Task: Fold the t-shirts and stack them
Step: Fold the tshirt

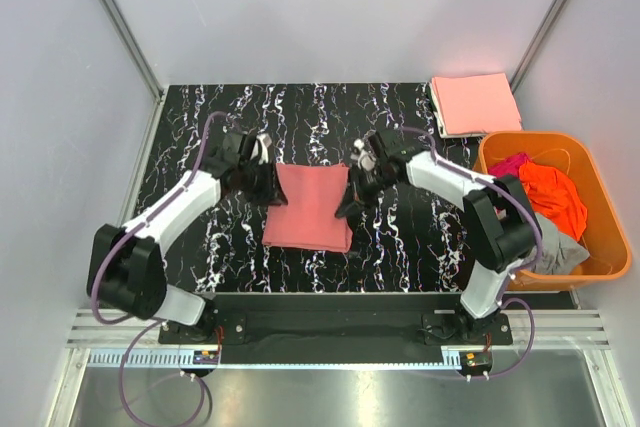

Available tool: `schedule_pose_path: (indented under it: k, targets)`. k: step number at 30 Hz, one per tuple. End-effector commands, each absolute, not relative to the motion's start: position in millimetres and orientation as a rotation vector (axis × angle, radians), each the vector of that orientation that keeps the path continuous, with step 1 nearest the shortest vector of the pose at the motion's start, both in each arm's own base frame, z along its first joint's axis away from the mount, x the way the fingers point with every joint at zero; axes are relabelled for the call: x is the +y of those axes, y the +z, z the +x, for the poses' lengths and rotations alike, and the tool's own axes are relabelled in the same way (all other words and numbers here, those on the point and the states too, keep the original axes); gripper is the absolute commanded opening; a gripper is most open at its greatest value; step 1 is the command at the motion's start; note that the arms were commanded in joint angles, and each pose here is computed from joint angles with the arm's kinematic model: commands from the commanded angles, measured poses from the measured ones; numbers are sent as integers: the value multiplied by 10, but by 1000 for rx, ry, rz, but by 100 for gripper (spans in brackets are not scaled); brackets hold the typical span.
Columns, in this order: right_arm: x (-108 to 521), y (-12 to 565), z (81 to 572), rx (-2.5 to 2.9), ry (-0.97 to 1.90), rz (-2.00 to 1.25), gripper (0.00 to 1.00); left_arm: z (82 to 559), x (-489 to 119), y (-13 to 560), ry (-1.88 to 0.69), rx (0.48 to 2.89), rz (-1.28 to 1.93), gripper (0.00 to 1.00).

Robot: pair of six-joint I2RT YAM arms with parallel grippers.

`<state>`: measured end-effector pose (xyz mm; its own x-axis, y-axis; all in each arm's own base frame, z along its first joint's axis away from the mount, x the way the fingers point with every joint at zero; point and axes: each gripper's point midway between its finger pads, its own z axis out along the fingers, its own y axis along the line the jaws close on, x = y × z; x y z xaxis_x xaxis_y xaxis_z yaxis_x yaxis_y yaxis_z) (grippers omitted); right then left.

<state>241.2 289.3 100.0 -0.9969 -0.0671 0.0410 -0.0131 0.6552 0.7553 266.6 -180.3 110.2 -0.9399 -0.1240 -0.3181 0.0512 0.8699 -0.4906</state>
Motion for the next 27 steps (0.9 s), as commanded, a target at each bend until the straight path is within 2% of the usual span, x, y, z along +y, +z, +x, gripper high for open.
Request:
schedule_pose_path:
  k: [1,7,14,20,25,27]
  targets:
    - [3126,1188,2721,-2766,-1373,76,11,2927,-1932,1161,-779,2684,-19,30]
    - [3187,867,3125,-2737,-1361,35,10,3209,-2004,1006,-789,2701,-25,29]
    - [2528,358,3213,-2760,-1252,-142,9,3309,-1966,991,-790,2693,-49,29]
    - [2352,571,3195,-2813,-1214,-142,10,3329,-1929,1075,-829,2673,-61,31]
    - [2469,985,3377,-2847,-1320,-113,11,3247,-2023,1095,-929,2685,-83,32]
    - [2522,962,3479,-2838,-1329,-119,15,3227,-2005,1069,-917,2691,-85,31]
